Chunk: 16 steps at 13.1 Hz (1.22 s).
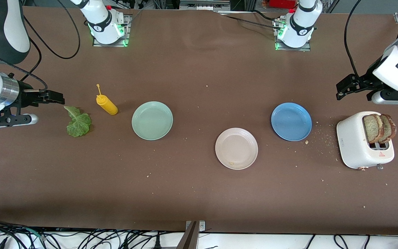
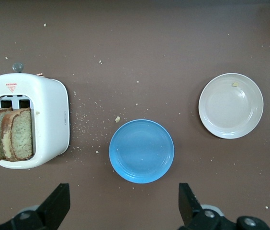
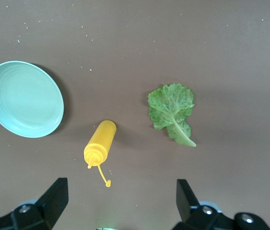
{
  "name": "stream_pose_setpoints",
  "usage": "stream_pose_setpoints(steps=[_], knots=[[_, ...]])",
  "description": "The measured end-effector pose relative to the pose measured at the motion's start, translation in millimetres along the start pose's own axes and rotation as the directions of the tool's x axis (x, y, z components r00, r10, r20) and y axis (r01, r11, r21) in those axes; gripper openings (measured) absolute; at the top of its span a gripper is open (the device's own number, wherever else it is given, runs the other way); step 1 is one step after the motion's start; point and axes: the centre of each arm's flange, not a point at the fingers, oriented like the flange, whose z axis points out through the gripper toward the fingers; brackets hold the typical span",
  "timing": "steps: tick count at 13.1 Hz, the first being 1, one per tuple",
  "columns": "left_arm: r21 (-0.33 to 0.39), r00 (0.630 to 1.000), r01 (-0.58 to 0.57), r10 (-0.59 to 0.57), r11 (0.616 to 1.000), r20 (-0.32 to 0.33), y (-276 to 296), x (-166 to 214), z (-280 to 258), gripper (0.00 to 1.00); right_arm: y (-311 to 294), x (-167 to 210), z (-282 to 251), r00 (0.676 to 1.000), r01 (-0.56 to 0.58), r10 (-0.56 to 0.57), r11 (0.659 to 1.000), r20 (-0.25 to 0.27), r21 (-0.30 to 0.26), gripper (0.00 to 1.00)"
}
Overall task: Make sandwich in beige plate with both arms
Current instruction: 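Lower the left gripper onto a bread slice in the toaster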
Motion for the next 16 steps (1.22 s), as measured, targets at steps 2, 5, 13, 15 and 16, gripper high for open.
stream_pose_setpoints(steps=[2, 5, 13, 15, 16], knots=[[0.001, 1.0, 0.0, 0.0, 1.0, 0.017, 0, -1, 2, 1.0, 0, 0, 0, 1.0, 0.0, 0.0, 1.0, 0.0, 0.0, 1.0], [0.004, 0.999, -0.002, 0.002, 1.0, 0.048, 0, -5, 5, 1.0, 0, 0, 0, 1.0, 0.0, 0.0, 1.0, 0.0, 0.0, 1.0], [0.006, 0.997, -0.003, 0.002, 1.0, 0.076, 0, -3, 14, 1.0, 0, 0, 0, 1.0, 0.0, 0.0, 1.0, 0.001, 0.0, 1.0], [0.006, 0.995, -0.001, 0.001, 1.0, 0.1, 0, 3, 28, 1.0, 0, 0, 0, 1.0, 0.0, 0.0, 1.0, 0.001, 0.0, 1.0], [0.007, 0.994, -0.001, 0.0, 1.0, 0.109, 0, 5, 34, 1.0, 0, 0, 0, 1.0, 0.0, 0.0, 1.0, 0.001, 0.0, 1.0]])
